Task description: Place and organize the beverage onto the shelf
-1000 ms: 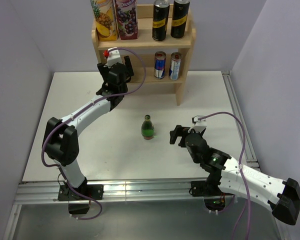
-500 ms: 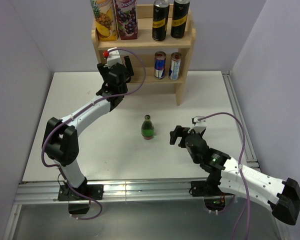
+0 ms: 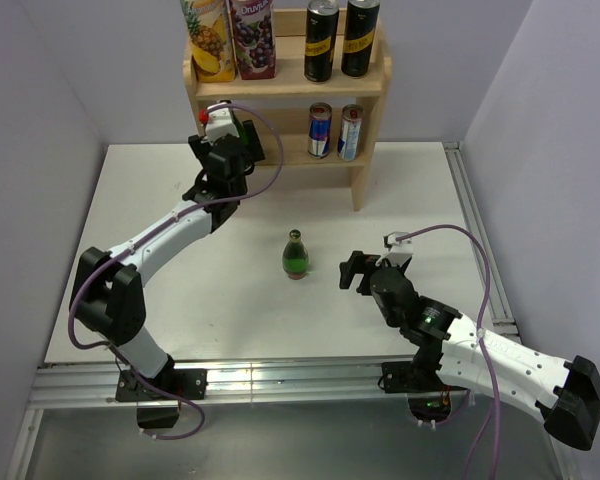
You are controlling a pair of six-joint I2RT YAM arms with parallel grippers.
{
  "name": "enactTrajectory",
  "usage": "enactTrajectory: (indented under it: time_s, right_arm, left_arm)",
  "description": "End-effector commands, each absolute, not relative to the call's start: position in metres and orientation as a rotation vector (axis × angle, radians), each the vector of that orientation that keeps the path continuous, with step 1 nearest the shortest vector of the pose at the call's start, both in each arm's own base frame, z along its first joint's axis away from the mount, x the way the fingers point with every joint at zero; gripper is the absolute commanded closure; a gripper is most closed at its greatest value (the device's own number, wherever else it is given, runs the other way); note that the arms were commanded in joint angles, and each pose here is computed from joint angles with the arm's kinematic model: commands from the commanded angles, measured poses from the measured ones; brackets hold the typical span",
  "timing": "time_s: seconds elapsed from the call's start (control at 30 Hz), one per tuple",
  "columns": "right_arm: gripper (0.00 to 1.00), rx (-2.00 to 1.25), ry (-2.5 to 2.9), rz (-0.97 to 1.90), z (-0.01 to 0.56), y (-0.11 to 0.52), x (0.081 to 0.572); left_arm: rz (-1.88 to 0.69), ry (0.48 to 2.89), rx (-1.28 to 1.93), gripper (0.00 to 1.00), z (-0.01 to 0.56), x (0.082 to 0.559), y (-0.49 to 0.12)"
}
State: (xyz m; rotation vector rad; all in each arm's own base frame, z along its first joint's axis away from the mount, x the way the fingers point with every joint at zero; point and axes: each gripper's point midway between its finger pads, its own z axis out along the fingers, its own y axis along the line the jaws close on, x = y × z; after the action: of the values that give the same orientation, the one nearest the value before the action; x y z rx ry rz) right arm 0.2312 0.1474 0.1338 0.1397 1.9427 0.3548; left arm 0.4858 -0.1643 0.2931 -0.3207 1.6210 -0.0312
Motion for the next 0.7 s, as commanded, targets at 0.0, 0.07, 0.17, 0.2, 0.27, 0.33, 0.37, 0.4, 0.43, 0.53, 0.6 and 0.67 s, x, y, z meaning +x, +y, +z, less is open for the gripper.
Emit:
enactTrajectory:
  time_s: [0.0, 0.07, 0.17, 0.2, 0.27, 0.33, 0.37, 0.4, 0.43, 0.53, 0.6, 0.67]
  right_arm:
    - [0.01, 0.167, 1.915, 0.364, 0.138, 0.148, 0.234]
    - [0.01, 0.167, 1.915, 0.365, 0.137, 0.148, 0.233]
    - [0.01, 0.167, 1.913, 0.367, 0.138, 0.147, 0.233]
    - [0.01, 0.168, 1.912, 0.368, 0.138, 0.147, 0.233]
    - [0.01, 0.169, 1.911, 0.367, 0.138, 0.147, 0.233]
    - [0.01, 0.170, 1.911, 0.368, 0.138, 0.147, 0.233]
    - [0.01, 0.171, 1.910, 0.367, 0.138, 0.147, 0.233]
    - [0.01, 0.171, 1.909, 0.370, 0.139, 0.147, 0.233]
    - [0.01, 0.173, 1.908, 0.369, 0.139, 0.147, 0.233]
    - [0.01, 0.172, 1.909, 0.368, 0.138, 0.147, 0.233]
    - [0.01, 0.174, 1.905, 0.370, 0.139, 0.146, 0.233]
    - [0.01, 0.174, 1.905, 0.370, 0.139, 0.146, 0.233]
  left_arm:
    - [-0.003, 1.556, -0.404, 0.02, 0.321, 0.476, -0.135]
    - [-0.005, 1.562, -0.390, 0.02, 0.321, 0.476, -0.137]
    - [0.004, 1.571, -0.383, 0.02, 0.319, 0.477, -0.138]
    - [0.007, 1.573, -0.383, 0.02, 0.318, 0.478, -0.138]
    - [0.004, 1.583, -0.374, 0.02, 0.314, 0.480, -0.141]
    - [0.004, 1.592, -0.371, 0.02, 0.309, 0.482, -0.143]
    - [0.001, 1.590, -0.369, 0.03, 0.310, 0.483, -0.144]
    - [0.004, 1.592, -0.369, 0.04, 0.308, 0.485, -0.144]
    - [0.007, 1.599, -0.365, 0.06, 0.304, 0.487, -0.146]
    - [0.027, 1.605, -0.366, 0.17, 0.299, 0.492, -0.147]
    - [0.037, 1.607, -0.371, 0.30, 0.295, 0.495, -0.146]
    - [0.044, 1.612, -0.368, 0.35, 0.291, 0.499, -0.148]
